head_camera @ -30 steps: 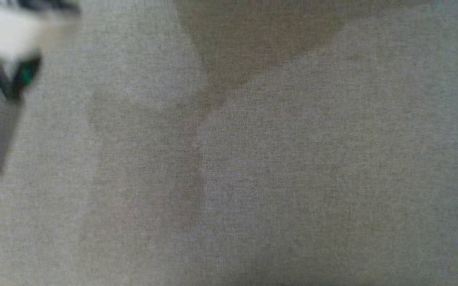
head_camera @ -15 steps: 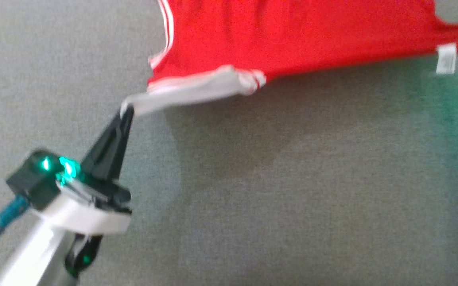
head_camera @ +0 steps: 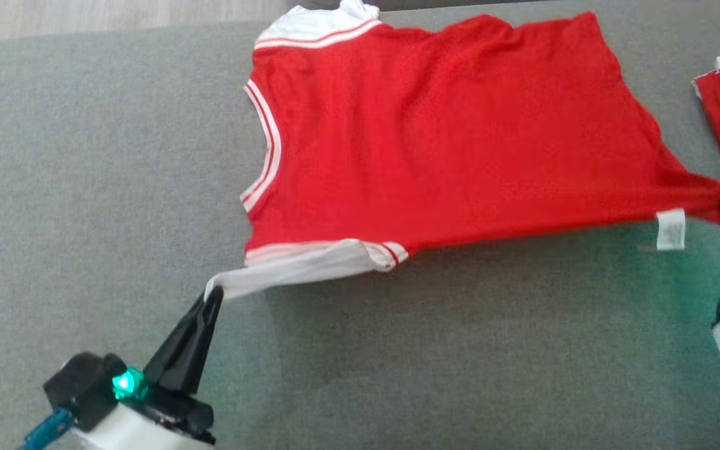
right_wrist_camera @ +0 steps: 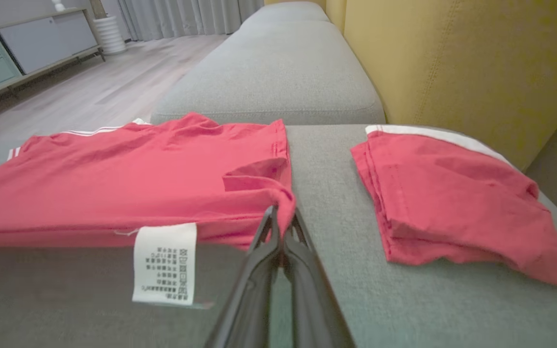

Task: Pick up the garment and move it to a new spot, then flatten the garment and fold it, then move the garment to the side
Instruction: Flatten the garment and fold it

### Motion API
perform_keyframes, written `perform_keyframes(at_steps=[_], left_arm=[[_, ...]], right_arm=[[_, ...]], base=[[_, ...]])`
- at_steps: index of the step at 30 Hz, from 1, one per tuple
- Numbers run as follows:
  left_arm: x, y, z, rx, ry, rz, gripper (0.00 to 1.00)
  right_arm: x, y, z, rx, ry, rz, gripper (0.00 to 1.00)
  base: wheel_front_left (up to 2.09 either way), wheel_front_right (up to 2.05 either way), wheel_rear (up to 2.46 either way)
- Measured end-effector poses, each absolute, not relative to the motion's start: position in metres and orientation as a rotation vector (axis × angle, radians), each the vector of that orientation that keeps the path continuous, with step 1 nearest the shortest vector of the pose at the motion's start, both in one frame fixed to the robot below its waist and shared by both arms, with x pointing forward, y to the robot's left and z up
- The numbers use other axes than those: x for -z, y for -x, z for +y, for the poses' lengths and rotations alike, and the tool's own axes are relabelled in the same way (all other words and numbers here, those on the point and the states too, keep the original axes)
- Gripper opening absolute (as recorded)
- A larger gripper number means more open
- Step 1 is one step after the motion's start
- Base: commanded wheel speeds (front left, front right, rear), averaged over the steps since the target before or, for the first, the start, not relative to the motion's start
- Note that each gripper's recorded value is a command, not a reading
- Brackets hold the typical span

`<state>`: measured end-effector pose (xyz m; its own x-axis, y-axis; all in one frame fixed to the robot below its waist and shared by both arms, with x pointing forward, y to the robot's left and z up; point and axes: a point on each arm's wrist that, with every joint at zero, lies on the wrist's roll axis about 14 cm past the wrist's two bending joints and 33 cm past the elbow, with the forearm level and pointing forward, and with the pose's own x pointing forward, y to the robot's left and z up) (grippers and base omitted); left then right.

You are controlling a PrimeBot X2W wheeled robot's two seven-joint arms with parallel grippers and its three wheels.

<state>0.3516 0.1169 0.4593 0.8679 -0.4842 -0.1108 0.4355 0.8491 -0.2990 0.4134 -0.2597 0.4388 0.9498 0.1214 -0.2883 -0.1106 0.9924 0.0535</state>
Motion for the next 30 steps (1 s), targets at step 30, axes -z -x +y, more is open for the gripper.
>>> perform_keyframes(at_steps=[30], left_arm=[[-0.461, -0.457, 0.109, 0.507, 0.191, 0.113, 0.0]], right_arm=[[-0.403, -0.481, -0.24, -0.118, -0.017, 0.392, 0.0]], base=[[0.0, 0.0, 0.0]])
